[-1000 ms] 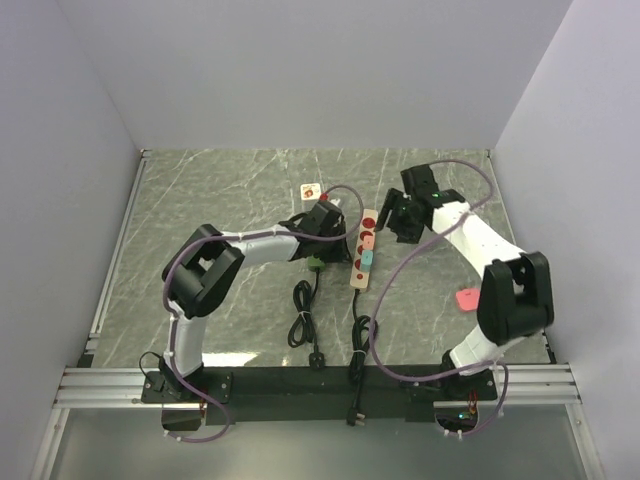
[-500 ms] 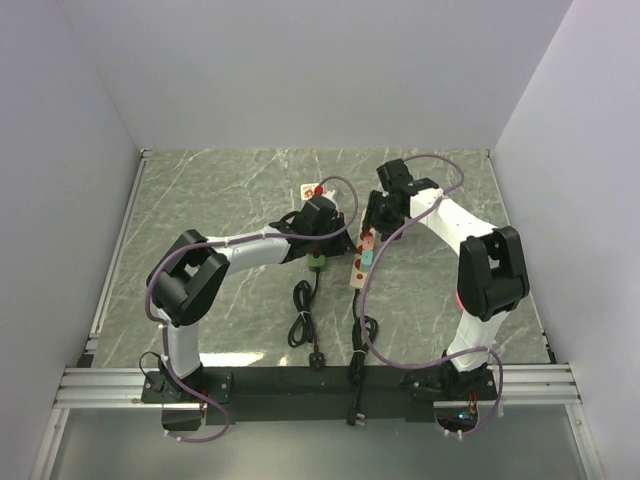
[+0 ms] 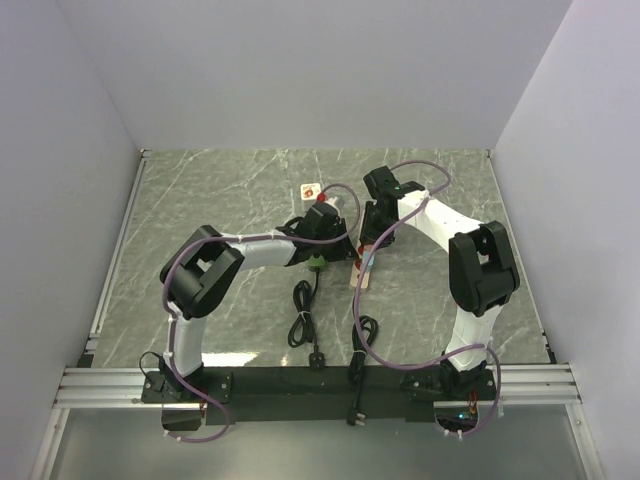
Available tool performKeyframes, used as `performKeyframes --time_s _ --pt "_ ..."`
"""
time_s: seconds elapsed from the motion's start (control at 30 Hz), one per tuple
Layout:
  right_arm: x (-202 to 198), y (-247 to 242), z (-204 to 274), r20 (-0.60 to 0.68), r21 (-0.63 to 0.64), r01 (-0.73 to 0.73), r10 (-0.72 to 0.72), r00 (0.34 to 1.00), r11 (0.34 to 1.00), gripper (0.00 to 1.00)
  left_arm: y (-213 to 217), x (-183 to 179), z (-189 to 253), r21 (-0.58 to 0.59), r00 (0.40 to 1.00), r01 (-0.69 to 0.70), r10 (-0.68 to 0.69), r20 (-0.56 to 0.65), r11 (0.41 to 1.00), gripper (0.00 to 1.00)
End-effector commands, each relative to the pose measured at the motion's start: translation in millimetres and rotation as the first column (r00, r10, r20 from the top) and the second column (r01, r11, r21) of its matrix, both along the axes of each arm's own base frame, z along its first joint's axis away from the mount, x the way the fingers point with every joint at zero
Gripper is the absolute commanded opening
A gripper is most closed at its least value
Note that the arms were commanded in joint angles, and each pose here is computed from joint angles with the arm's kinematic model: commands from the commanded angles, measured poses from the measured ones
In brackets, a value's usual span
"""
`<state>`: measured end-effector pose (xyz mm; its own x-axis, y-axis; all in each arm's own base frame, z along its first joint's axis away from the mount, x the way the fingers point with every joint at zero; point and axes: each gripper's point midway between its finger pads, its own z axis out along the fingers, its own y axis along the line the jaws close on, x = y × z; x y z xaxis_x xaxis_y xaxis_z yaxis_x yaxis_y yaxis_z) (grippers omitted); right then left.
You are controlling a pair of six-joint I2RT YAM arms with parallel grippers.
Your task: Pull the plug off the socket
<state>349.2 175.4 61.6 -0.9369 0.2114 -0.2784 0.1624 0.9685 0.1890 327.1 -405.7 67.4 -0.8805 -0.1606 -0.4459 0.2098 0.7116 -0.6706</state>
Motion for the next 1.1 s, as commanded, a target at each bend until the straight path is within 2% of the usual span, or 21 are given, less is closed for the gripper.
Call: performKeyframes --time_s 0.0,0.1,0.2,0.4,0.5,0.67,0.9,1.07 --pt "12.1 6.2 8.9 0.037 0.003 0.004 -0.004 0.999 1.0 0.17 -14.9 5.9 10.0 -0.049 0.999 0.028 -0.026 0.038 0.998 0.0" --pt "11.1 6.6 6.4 0.03 0.004 0.002 -0.002 1.0 1.0 0.05 -17.3 5.2 1.9 -0.048 0.999 0.032 -0.031 0.025 0.998 0.0" --pt "9.0 7.2 4.6 0.027 0.011 0.0 0.0 1.0 1.0 0.0 -18.4 2.6 -0.7 -0.056 0.999 0.036 -0.035 0.015 0.998 0.0" --pt "3.7 12.5 -3.9 0.005 0.039 -0.015 0.014 1.0 0.999 0.0 -21.3 5.1 -3.7 -0.052 0.999 0.034 -0.033 0.019 0.998 0.0" --pt "3.7 16.7 -0.8 0.008 0.056 -0.018 0.018 1.0 0.998 0.0 -18.0 4.0 -25.5 -0.012 1.0 0.02 -0.021 -0.021 1.0 0.0" --pt "10.8 19.4 27.1 0.055 0.07 -0.019 0.015 0.998 0.997 0.0 3.4 -1.6 -74.0 0.122 0.993 -0.029 0.043 -0.109 0.992 0.0" --pt "18.3 9.4 81.7 0.154 0.045 -0.004 -0.003 0.988 0.999 0.0 1.1 -2.5 -99.3 0.171 0.989 0.011 0.015 -0.149 0.985 0.0" --pt "14.9 13.8 93.9 0.169 0.078 -0.02 0.007 0.986 0.997 0.0 9.4 -7.7 -119.5 0.237 0.983 0.032 0.013 -0.185 0.971 0.0"
